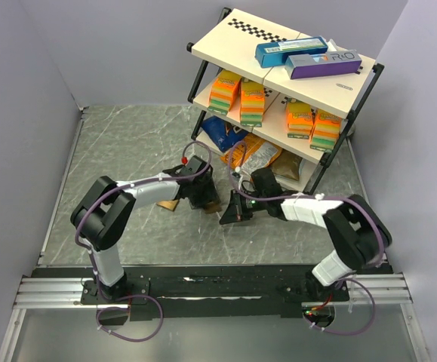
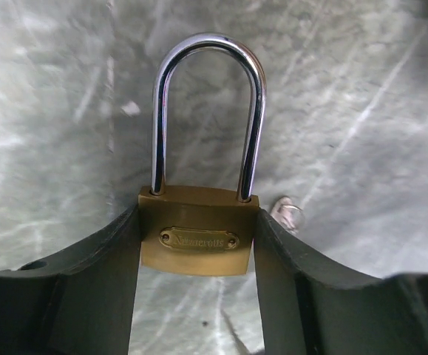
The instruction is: Unlock with the key
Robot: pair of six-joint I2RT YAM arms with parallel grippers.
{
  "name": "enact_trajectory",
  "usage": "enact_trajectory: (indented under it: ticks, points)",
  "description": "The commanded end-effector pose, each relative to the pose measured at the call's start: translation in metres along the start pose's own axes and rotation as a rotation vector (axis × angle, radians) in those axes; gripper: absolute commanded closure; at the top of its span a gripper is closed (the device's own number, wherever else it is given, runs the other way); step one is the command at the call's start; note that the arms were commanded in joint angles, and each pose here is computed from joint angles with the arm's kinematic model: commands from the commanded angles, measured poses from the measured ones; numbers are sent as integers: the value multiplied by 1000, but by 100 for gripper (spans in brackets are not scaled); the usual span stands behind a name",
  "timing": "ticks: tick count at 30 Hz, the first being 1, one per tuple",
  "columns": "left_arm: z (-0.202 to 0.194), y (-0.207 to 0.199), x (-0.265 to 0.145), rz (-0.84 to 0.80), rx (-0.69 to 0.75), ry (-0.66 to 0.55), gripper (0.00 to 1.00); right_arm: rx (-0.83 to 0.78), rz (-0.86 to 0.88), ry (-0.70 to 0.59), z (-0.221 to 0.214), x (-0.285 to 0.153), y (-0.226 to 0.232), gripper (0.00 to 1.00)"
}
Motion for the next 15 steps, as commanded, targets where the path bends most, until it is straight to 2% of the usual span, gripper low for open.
enact_trajectory:
  ticks: [1, 11, 15]
  points:
    - [-25, 14, 10, 10, -90, 113, 99, -50, 27, -27, 14, 16, -8, 100]
    - [-30, 24, 15, 21, -114, 126, 99, 34, -9, 19, 2, 36, -33, 100]
    - [-24, 26, 12, 37, -118, 88, 99, 70, -53, 46, -4, 34, -39, 100]
Point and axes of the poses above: each gripper's point midway between its finger pads, its own x axis out along the fingers, its own y axis along the line the jaws close on, z = x × y, the point moved 2 cm from there along -x, back along the fingers, and after that the axes turned 15 degrees about -x, right-handed, at the moved point
